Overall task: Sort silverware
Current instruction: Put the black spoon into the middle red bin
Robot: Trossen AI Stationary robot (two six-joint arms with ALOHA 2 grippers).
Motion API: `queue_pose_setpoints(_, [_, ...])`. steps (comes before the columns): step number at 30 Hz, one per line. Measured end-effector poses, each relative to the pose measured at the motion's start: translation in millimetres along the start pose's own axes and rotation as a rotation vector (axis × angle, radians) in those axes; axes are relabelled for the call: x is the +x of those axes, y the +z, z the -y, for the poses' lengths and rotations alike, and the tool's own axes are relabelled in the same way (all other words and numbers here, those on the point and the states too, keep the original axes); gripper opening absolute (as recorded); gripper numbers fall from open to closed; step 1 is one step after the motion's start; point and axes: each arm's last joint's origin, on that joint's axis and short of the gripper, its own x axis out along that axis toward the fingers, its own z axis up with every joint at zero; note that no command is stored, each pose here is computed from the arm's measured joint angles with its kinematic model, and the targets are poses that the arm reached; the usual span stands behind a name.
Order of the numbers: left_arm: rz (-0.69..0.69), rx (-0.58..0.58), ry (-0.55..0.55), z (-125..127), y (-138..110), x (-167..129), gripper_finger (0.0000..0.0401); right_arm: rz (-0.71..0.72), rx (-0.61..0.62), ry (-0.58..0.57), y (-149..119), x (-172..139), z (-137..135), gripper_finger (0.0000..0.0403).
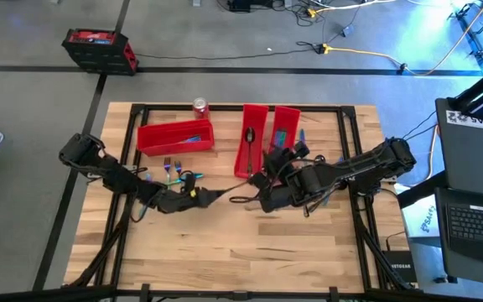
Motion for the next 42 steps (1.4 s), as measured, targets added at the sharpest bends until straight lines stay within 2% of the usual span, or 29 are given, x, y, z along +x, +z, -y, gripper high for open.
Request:
queue_pose_setpoints(6, [0.164, -0.013, 0.024, 0, 9, 3, 0.0000, 0.015, 0.131, -0.066, -4, 2, 9, 0.0134])
queue_pose_setpoints(11, [0.330, -0.017, 0.044, 2, 17, 4, 0.0000, 0.029, 0.151, -0.119, -6, -1, 22, 0.0134])
queue_pose_setpoints(18, [0.395, -0.216, 0.004, 9, 29, 16, 0.0000, 0.019, 0.165, -0.160, -9, -3, 34, 0.0134])
queue_pose_setpoints(20, [0.401, -0.224, -0.010, 17, 30, 21, 0.0000, 0.015, 0.143, -0.168, -9, -3, 36, 0.0134])
queue_pose_setpoints(25, [0.435, -0.108, -0.014, 45, 35, 35, 0.0000, 0.007, 0.055, -0.171, -10, -4, 37, 0.0134])
queue_pose_setpoints(32, [0.609, -0.071, 0.073, 83, 46, 53, 0.0000, 0.046, -0.009, -0.180, -7, -5, 40, 0.0134])
queue_pose_setpoints(39, [0.629, -0.080, 0.061, 111, 62, 69, 0.0000, 0.046, 0.057, -0.157, 1, -14, 63, 0.0134])
queue_pose_setpoints(42, [0.651, -0.121, 0.048, 117, 68, 72, 0.0000, 0.049, 0.083, -0.148, 1, -18, 77, 0.0134])
